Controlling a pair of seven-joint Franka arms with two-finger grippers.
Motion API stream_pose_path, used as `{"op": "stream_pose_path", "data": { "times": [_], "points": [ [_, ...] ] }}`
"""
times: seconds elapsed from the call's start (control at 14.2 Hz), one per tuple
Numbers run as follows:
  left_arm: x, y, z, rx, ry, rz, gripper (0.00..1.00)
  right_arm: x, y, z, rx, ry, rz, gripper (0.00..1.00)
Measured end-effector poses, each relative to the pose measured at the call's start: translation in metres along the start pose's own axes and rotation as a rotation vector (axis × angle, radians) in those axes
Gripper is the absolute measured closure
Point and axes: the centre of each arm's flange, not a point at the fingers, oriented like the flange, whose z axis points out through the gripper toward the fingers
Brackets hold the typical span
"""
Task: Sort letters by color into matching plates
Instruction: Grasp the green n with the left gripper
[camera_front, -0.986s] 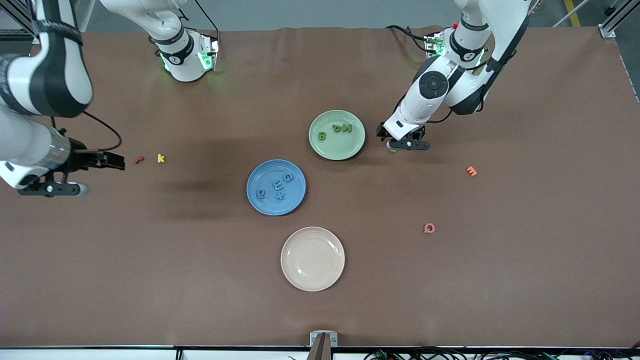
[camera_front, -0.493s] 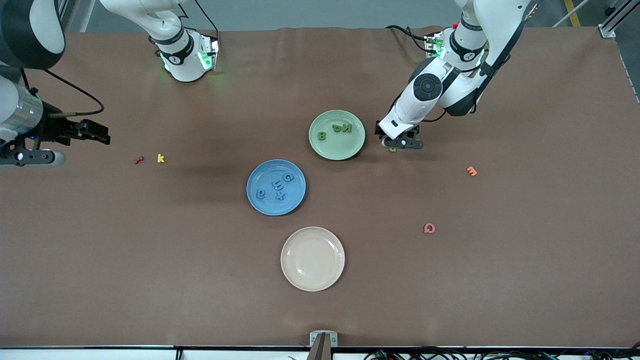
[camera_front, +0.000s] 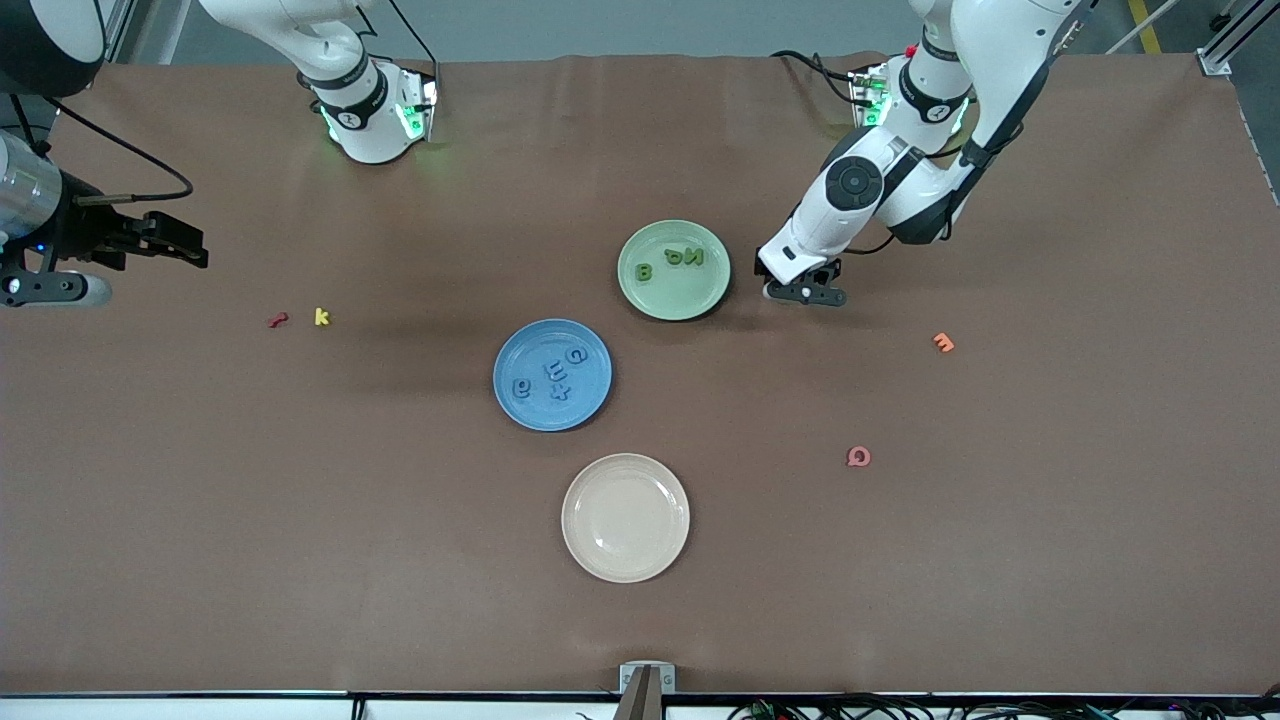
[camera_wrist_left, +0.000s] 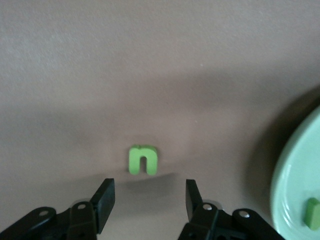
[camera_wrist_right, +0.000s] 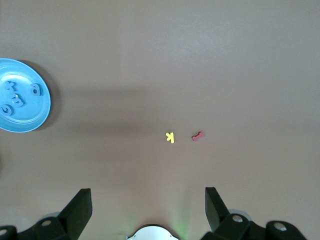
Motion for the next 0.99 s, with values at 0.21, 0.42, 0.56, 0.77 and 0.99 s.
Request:
{"op": "stream_pose_path", "data": {
  "times": [0.21,0.42,0.56,0.77,0.99],
  "points": [
    [0.009,-0.002,0.002,0.004,0.014,0.01,0.35,-0.005,0.001,-0.005,0.001,0.003,0.002,0.0],
    [0.013,0.0,0.002,0.005,0.02,0.006,0.38,-0.011,0.001,-0.012,0.008,0.01,0.006,0.0],
    [0.013,0.0,0.003,0.004,0.018,0.005,0.44,-0.016,0.006,-0.018,0.011,0.02,0.015,0.0],
    [0.012,0.001,0.005,0.008,0.018,0.017,0.51,-0.019,0.007,-0.021,0.028,0.025,0.02,0.0],
    [0.014,-0.003,0.008,0.012,0.017,0.018,0.6,-0.02,0.003,-0.023,0.033,0.029,0.014,0.0]
  ]
}}
